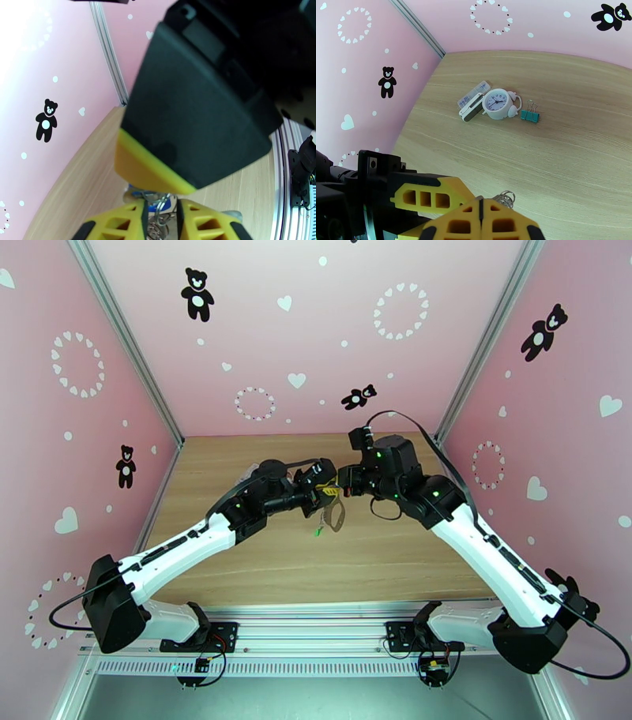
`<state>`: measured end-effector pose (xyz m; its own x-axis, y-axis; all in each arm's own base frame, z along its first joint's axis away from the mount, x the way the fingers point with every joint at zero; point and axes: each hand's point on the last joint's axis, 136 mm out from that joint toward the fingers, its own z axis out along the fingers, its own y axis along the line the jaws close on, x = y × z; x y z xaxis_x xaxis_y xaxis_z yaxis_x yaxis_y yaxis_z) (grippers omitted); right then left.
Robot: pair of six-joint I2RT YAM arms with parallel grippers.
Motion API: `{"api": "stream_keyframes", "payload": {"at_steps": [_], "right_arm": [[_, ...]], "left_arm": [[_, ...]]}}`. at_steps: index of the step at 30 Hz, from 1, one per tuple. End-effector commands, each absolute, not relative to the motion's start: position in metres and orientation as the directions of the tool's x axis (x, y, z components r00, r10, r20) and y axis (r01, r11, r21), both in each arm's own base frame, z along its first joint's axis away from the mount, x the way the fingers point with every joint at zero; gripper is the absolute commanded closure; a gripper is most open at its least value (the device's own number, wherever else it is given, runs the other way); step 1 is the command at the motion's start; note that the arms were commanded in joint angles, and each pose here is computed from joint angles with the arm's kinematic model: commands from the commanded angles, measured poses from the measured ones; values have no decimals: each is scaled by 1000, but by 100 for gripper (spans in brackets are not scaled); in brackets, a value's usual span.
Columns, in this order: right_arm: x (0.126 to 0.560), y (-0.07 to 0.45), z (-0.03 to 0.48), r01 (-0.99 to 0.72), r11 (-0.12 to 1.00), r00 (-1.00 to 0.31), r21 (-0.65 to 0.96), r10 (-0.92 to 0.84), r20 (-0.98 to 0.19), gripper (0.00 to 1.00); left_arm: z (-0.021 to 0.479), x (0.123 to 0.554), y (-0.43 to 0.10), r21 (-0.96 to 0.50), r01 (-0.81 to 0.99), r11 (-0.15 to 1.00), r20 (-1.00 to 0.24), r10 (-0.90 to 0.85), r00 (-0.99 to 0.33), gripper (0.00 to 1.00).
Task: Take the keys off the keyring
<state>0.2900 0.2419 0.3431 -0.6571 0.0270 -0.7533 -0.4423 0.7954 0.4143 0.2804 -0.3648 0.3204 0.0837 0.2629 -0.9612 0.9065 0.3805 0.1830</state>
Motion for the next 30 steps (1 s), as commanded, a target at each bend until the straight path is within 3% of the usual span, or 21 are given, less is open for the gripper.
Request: {"api": "stream_keyframes", "payload": {"at_steps": [1, 12, 17, 24, 30], "right_arm": [[287, 239, 359, -459, 788, -617, 411, 50, -785, 100], [287, 240, 363, -463, 781, -614, 420, 59, -787, 100], [287, 241, 364, -464, 775, -615, 429, 66, -786, 100], [286, 236, 365, -457, 789, -604, 412, 65, -794, 100], [283, 228, 359, -440, 808, -605, 393, 57, -794, 100]], "left_arm": [[319, 278, -369, 189, 914, 359, -962, 253, 99, 79], [310, 269, -371, 186, 934, 304, -955, 278, 100, 78], [314, 279, -373, 175, 922, 346, -962, 260, 85, 77], [315, 276, -373, 184, 925, 332, -960, 263, 97, 85], [328, 280, -368, 191, 909, 370, -968, 225, 111, 98]]}}
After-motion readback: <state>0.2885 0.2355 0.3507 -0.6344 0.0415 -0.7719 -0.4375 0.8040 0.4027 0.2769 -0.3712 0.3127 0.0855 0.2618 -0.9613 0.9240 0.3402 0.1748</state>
